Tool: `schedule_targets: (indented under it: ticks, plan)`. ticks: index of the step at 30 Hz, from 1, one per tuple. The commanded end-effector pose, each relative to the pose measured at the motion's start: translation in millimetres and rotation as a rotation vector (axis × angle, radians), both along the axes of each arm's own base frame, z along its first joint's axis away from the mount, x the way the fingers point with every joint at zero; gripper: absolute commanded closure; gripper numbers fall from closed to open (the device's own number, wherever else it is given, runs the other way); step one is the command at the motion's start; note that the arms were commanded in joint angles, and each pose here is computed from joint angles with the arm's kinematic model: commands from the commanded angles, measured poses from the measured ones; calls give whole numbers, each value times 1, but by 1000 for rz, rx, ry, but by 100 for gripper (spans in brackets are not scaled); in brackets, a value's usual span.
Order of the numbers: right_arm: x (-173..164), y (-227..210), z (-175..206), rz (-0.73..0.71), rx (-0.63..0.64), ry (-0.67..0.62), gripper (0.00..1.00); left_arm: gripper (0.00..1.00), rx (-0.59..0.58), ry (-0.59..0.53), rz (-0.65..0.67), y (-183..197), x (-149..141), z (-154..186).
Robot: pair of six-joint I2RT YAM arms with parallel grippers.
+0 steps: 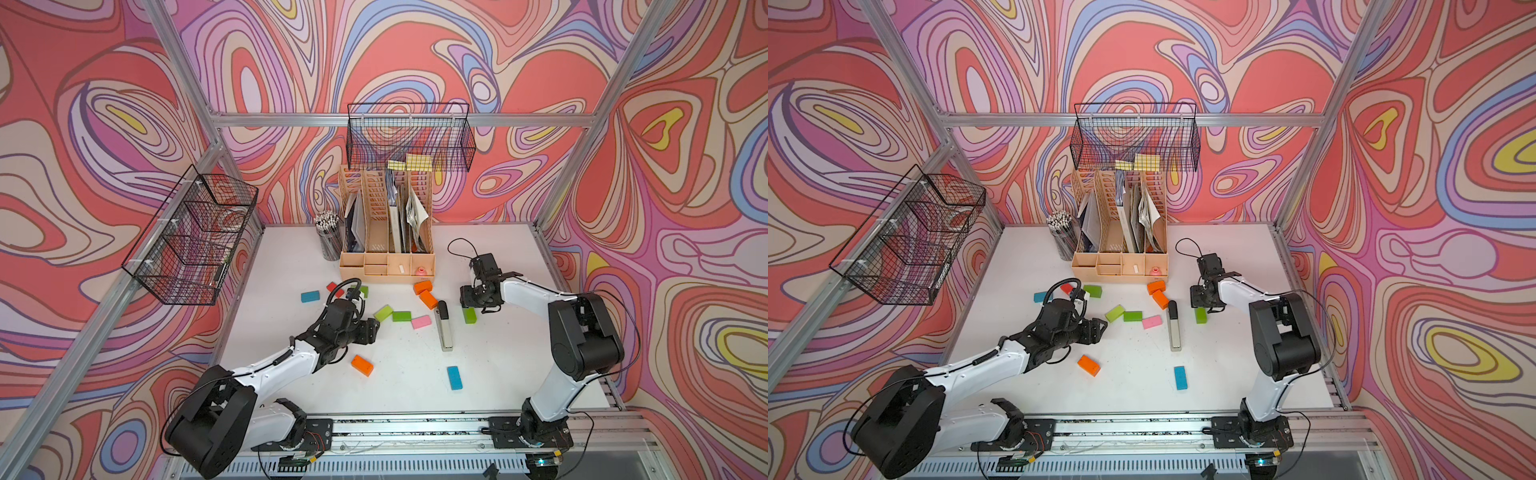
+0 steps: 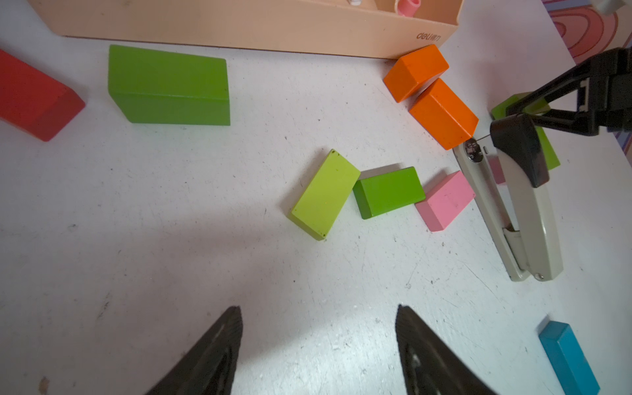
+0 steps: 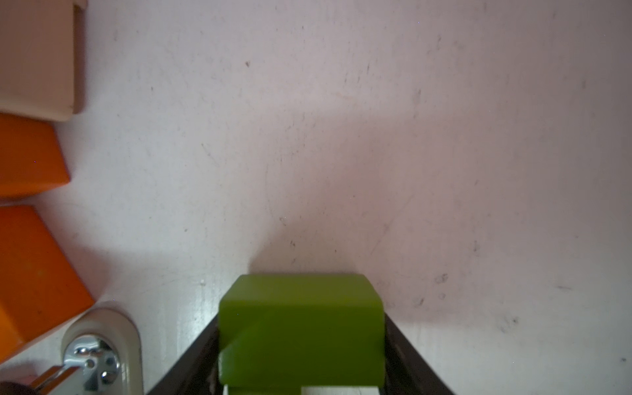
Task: Assemble the letter c with building blocks
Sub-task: Assemble the building block at the center of the board.
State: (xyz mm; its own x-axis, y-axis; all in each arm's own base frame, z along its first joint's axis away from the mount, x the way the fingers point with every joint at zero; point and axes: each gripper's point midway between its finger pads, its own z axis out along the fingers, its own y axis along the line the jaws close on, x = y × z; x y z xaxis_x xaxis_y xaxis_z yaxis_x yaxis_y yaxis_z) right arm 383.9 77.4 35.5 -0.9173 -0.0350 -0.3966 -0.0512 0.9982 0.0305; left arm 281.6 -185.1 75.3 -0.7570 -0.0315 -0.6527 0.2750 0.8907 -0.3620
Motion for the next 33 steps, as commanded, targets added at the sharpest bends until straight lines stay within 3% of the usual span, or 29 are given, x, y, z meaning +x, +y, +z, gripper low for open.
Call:
schedule_targets:
  ticks: [1, 17, 25, 33]
  plan:
    - [-3, -6, -7, -22, -15, 20, 36, 26, 4, -17, -8, -3, 4, 6]
    - [-2, -4, -5, -22, -7, 19, 23, 26, 7, -20, -6, -2, 4, 6]
    - [3, 0, 29, -27, 38, -73, 13, 26, 11, -24, -4, -1, 5, 7]
    - [-16, -2, 53, -116, 111, -127, 24, 26, 27, -31, 9, 2, 5, 7]
